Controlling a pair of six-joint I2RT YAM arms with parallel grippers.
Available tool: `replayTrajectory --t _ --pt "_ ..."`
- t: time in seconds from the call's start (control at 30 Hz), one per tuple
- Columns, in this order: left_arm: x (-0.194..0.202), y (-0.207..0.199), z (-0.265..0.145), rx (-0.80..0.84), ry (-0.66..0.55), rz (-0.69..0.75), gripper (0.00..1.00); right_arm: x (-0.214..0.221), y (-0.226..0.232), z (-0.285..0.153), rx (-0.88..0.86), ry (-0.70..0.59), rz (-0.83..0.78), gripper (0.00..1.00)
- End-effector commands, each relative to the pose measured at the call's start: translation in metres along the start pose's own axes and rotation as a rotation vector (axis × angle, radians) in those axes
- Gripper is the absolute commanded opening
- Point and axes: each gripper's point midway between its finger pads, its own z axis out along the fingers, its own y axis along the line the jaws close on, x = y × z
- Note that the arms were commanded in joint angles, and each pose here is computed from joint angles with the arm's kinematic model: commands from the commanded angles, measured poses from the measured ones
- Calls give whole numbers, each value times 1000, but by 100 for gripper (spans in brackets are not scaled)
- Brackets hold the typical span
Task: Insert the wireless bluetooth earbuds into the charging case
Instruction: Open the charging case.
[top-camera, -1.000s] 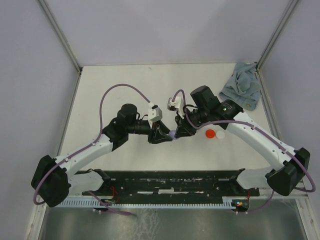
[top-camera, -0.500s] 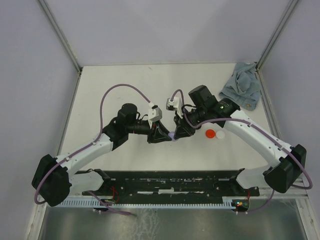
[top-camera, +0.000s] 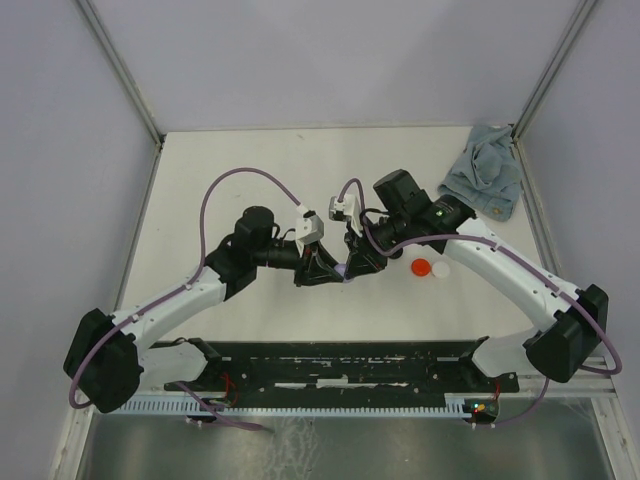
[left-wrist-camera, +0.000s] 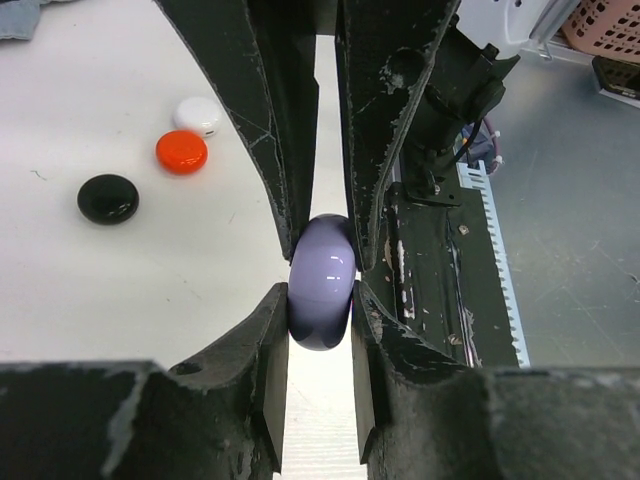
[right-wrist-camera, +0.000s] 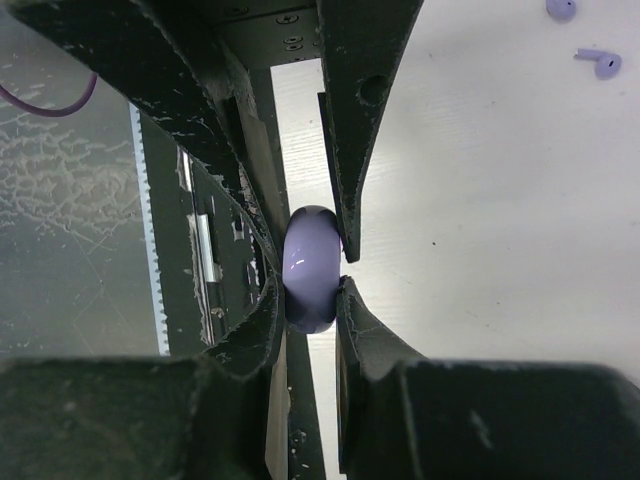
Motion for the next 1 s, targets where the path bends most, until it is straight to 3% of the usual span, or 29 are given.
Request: replayTrajectory --t 0.0,0.13,0.27,0.6,0.97 --pt "-31 -14 -1 54 -75 135 4 -39 -7 -10 58 -134 -112 22" --pt "-35 -17 -5 31 -108 160 3 -40 -7 -12 84 -178 -125 34" --pt "-40 -23 -10 31 -128 184 3 -42 -12 -15 129 -202 -128 40" --pt "-41 -30 -14 42 -136 199 3 -56 -30 -35 294 -272 -128 44" --pt "-45 -24 -18 -21 -156 206 3 -64 -39 -46 346 -352 -75 46"
